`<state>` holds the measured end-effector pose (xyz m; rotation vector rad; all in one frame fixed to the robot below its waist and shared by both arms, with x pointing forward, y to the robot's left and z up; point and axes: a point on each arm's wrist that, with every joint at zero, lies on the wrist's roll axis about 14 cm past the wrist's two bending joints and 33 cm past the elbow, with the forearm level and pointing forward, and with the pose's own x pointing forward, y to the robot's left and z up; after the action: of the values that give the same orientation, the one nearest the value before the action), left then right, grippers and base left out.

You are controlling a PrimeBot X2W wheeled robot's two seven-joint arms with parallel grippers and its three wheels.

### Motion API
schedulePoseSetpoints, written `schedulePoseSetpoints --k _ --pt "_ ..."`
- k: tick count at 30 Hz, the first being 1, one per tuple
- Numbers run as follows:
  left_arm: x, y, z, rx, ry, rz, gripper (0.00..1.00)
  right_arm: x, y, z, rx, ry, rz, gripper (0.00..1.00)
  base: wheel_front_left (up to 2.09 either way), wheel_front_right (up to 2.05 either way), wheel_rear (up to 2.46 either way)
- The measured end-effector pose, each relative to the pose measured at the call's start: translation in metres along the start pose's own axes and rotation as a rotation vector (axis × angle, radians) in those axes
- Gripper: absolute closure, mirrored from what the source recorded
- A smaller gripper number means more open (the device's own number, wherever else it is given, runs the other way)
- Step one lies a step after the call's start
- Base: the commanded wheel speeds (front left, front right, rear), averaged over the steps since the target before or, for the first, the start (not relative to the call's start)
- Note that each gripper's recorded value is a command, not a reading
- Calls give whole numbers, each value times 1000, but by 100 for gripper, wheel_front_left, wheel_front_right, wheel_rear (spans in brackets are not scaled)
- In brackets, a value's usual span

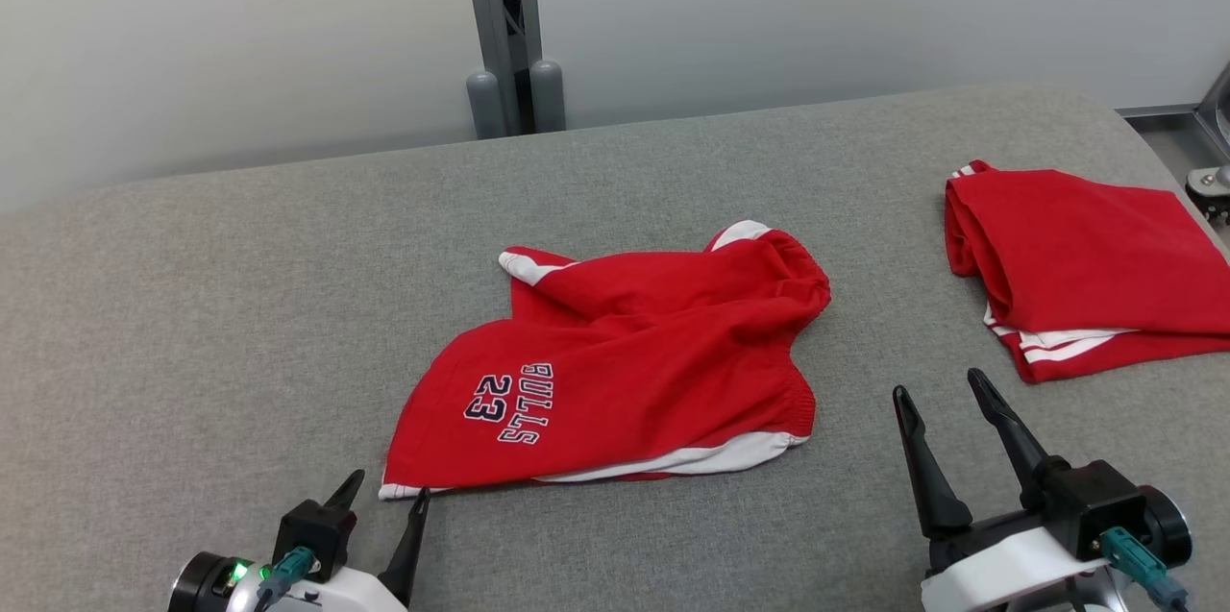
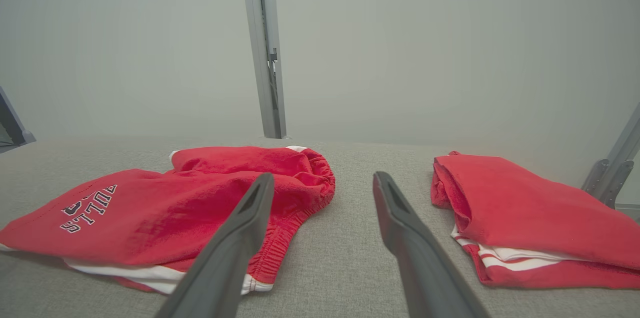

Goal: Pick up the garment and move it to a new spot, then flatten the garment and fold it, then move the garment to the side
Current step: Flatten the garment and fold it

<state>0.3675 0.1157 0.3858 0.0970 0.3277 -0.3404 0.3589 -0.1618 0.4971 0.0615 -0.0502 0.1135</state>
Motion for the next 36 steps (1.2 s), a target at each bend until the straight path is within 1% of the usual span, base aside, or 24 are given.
schedulePoseSetpoints --k 10,15,19,21,24,28,32,36 --pt "17 1 -16 17 81 -21 0 8 -3 -4 -10 13 -3 0 0 0 0" --pt "20 -1 -19 32 95 -34 0 10 -4 -5 -11 16 -5 0 0 0 0" --pt "19 -5 -19 95 95 -75 0 11 -4 -6 -12 19 -4 0 0 0 0" --pt "19 -7 -17 147 89 -102 0 11 -3 -6 -12 19 -2 0 0 0 0" --pt "20 -9 -8 192 62 -124 0 13 -2 -5 -12 15 3 0 0 0 0" --pt "19 -8 -7 201 58 -123 0 12 -1 -5 -12 16 4 0 0 0 0" --pt "16 -7 -16 208 87 -132 0 12 -2 -5 -12 17 3 0 0 0 0" --pt "13 -11 -21 251 105 -167 0 11 -2 -4 -13 15 1 0 0 0 0"
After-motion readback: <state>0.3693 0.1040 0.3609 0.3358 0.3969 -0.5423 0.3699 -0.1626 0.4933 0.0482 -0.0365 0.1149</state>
